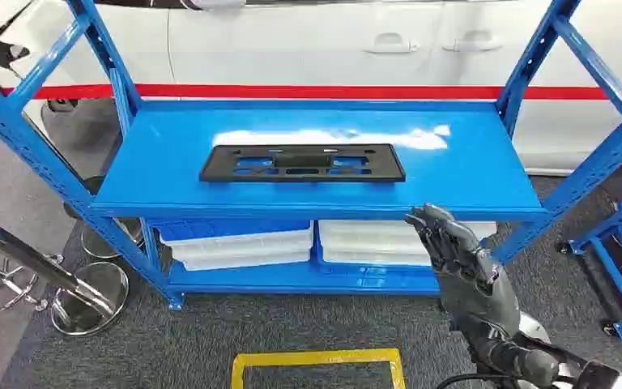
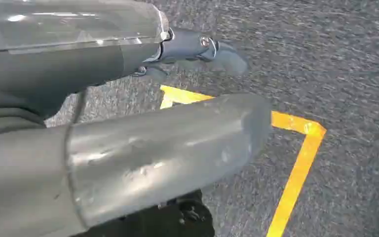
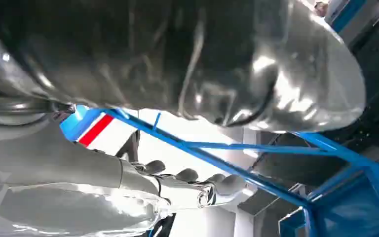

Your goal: Take the parts from the cabinet and place them on the table.

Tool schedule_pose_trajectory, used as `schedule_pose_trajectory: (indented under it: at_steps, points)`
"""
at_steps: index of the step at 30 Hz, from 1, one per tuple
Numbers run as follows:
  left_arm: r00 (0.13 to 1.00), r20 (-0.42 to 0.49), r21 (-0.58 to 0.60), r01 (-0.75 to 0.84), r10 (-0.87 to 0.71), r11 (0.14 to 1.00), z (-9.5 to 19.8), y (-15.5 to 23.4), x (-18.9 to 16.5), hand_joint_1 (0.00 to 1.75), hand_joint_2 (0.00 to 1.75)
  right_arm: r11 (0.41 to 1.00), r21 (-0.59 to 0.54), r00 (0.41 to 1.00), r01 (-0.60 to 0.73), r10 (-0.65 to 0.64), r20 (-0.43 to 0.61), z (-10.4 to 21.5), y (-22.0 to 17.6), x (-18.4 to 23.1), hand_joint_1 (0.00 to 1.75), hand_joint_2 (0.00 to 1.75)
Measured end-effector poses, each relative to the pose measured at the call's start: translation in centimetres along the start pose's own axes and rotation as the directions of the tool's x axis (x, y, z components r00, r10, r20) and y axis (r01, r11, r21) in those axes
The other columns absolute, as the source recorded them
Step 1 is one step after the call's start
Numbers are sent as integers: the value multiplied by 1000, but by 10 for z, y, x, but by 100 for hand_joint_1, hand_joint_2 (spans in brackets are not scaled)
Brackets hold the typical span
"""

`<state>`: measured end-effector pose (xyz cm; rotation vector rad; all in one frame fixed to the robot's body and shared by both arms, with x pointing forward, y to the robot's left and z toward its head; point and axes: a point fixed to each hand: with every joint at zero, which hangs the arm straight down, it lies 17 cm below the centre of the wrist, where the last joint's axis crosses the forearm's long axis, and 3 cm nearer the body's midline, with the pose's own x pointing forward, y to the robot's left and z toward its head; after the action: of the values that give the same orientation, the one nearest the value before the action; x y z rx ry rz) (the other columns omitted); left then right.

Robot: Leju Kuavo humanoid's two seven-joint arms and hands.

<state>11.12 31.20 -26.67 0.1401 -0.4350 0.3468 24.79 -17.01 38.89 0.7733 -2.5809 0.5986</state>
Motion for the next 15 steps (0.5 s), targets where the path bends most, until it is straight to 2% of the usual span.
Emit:
schedule_pose_trajectory:
  at_steps: [15]
  points:
    - [1000,14,-9,6,-6,1000,0,-2,3,0,0,1000,6,1000,-7,7,-31,19,-11,6,0,0]
